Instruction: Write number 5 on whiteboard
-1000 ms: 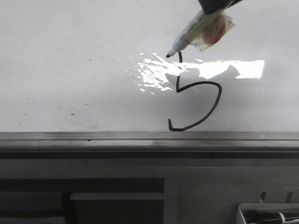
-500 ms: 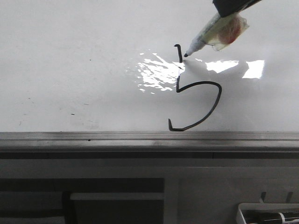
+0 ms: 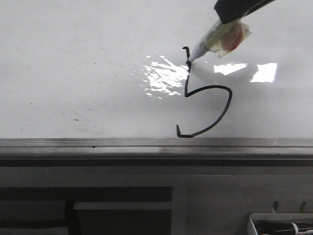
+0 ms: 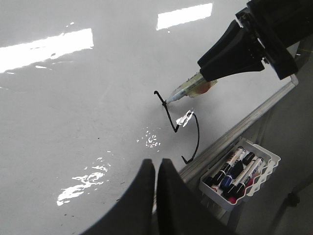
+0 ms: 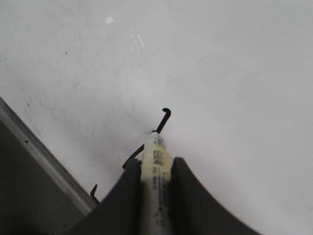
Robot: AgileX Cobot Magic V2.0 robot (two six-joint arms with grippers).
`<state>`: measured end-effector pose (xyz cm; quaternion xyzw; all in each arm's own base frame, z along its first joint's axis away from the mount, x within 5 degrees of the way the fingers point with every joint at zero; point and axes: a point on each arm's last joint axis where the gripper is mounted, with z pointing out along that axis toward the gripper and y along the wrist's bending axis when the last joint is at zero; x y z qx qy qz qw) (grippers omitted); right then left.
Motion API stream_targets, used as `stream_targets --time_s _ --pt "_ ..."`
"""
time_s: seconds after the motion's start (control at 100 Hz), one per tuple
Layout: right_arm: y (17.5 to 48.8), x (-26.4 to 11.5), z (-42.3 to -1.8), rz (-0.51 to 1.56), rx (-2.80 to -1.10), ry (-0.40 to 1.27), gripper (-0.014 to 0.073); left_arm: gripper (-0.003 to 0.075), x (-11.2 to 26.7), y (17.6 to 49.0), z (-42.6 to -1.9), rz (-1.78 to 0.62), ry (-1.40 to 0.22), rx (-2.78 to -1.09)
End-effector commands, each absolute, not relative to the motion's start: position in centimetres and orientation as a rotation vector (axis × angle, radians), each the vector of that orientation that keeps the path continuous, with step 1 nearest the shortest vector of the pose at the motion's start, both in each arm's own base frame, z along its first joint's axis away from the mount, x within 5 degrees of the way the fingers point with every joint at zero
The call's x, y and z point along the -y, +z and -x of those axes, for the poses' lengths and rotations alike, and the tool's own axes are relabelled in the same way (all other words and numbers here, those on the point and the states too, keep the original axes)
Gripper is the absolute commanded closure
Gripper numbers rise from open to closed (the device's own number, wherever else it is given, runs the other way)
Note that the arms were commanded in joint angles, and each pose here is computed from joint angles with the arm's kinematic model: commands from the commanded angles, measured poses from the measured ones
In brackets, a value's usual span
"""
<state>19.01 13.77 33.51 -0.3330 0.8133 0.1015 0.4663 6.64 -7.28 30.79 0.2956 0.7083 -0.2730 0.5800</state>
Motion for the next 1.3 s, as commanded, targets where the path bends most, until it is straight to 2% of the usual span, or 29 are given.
stream_targets --time_s 0.0,0.34,0.63,0.83,0.94,0.99,1.04,1.09,1.15,1.18,1.22,1.29 --pt "35.2 -13.9 -19.3 0.78 -1.9 0.264 0.0653 0.0741 7.3 32.4 -6.8 -0.626 -0.673 -1.571" --pt "34.6 -12.9 -19.6 0.772 -1.982 0.213 0.0653 0.0741 7.3 32.4 -6.8 -0.626 -0.673 -1.571" --pt "35.3 -9.8 -19.2 0.654 -2.05 0.135 0.0653 0.0741 7.3 32.4 -6.8 -0.626 -0.673 -1.571" --pt "35.8 -9.3 -19.1 0.628 -2.009 0.125 0.0653 0.0741 7.3 32.4 -6.8 -0.625 -0.673 -1.569" --pt "37.3 -9.6 -18.0 0.61 -1.937 0.204 0.0657 0.0735 7.3 32.4 -6.8 -0.625 -0.673 -1.571" --pt "38.0 -9.9 -17.0 0.629 -1.888 0.235 0.0657 0.0703 7.3 32.2 -6.8 -0.631 -0.671 -1.583" --pt "38.5 -10.2 -16.1 0.658 -1.852 0.264 0.0657 0.0637 7.5 32.1 -7.0 -0.636 -0.676 -1.612" --pt "38.7 -10.6 -15.3 0.694 -1.836 0.292 0.0657 0.0537 7.9 31.9 -7.2 -0.643 -0.682 -1.65" --pt "38.6 -11.3 -14.5 0.753 -1.829 0.325 0.0657 0.0374 8.5 31.9 -7.7 -0.657 -0.685 -1.698" --pt "38.5 -11.7 -14.2 0.781 -1.824 0.34 0.0657 0.0325 8.8 31.9 -8.0 -0.666 -0.68 -1.718" --pt "38.2 -12.2 -13.9 0.827 -1.818 0.351 0.0657 0.028 9.3 31.9 -8.4 -0.7 -0.661 -1.747" --pt "37.4 -13.4 -13.4 0.943 -1.798 0.355 0.0657 0.0281 10.5 31.9 -9.0 -0.818 -0.607 -1.762"
